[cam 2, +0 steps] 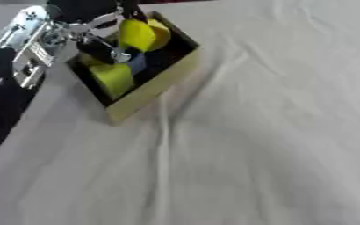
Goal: Pick up objects on the table and place them in the box.
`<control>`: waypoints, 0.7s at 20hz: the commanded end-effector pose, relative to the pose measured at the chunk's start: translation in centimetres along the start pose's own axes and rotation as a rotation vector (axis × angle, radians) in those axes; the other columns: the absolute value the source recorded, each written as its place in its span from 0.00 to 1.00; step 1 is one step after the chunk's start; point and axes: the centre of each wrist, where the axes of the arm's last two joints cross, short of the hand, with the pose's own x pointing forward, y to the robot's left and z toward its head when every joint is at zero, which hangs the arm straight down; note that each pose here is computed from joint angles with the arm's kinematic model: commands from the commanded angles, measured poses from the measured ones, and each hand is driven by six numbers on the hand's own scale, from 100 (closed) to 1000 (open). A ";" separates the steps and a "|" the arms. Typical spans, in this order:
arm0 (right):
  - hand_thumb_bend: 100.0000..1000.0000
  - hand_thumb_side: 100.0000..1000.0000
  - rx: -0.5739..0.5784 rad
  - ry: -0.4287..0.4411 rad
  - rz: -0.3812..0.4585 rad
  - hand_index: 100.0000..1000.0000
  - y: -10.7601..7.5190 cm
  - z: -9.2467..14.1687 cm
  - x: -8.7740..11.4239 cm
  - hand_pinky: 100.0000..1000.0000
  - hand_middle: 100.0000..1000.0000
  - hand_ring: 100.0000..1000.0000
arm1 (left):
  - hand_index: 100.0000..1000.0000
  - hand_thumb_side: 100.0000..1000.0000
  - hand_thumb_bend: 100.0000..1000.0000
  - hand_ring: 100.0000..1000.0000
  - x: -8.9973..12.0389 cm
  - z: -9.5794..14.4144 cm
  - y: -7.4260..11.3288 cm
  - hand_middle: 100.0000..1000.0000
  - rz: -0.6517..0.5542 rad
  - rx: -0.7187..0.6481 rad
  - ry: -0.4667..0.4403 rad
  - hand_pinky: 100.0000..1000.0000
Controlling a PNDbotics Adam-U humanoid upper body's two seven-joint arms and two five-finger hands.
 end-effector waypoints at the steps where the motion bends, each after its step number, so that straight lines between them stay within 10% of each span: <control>1: 0.00 0.41 0.006 -0.028 0.006 0.71 -0.3 -0.6 0.5 0.84 0.55 0.77 | 0.75 0.21 0.28 0.63 0.0 -0.7 0.1 0.58 -0.018 0.022 0.014 0.70; 7: 0.00 0.41 -0.001 -0.031 0.012 0.71 -0.5 -0.6 0.6 0.84 0.55 0.77 | 0.83 0.36 0.49 0.71 -1.2 -0.1 -2.5 0.68 0.114 -0.032 0.057 0.74; 14: 0.00 0.41 -0.002 -0.030 0.013 0.71 -0.4 -0.6 0.5 0.84 0.55 0.77 | 0.90 0.44 0.65 0.79 -1.7 0.3 -1.2 0.77 0.061 0.031 0.124 0.78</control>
